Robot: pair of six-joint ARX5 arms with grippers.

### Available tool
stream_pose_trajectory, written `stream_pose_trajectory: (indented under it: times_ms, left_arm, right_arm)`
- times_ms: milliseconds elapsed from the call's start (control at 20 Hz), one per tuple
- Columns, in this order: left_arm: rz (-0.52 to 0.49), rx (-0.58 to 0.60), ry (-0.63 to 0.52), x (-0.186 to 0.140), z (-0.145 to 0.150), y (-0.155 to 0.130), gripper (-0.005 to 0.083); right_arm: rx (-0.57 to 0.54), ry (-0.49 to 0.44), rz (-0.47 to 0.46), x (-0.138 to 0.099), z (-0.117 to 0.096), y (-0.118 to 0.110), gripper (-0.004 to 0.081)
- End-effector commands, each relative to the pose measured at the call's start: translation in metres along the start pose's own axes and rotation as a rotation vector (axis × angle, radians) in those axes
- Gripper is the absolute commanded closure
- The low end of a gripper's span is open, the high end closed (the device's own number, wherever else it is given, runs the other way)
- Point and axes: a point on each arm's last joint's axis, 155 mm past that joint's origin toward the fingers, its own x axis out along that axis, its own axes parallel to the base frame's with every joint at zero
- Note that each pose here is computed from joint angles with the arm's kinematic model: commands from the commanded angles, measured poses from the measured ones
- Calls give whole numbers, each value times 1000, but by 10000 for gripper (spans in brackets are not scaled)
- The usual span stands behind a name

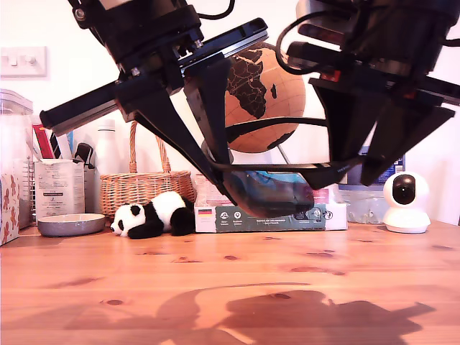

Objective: Pick up the sunglasses and open them, then place them back on the table

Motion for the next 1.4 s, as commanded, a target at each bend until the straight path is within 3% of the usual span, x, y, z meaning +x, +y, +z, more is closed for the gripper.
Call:
stream_pose_trajectory:
  times_ms: [0, 650, 1150, 1250, 1350]
  left_arm:
    - [-7, -2, -9, 0, 2, -1, 793]
    - [-49, -15, 10, -1, -4, -12, 793]
    - [-103, -21, -7, -2, 1, -26, 793]
    - [-107, -22, -9, -1, 1, -27, 793]
    - [-121, -29, -9, 2, -1, -30, 793]
  right_arm:
    - [1, 39, -42, 7, -10, -9, 502]
    - [93, 83, -122, 6, -17, -48, 502]
    - [223, -2, -270, -1, 5, -122, 508]
    - [227, 9, -271, -3, 3, -129, 572]
    - [212, 23, -265, -5, 0, -128, 784]
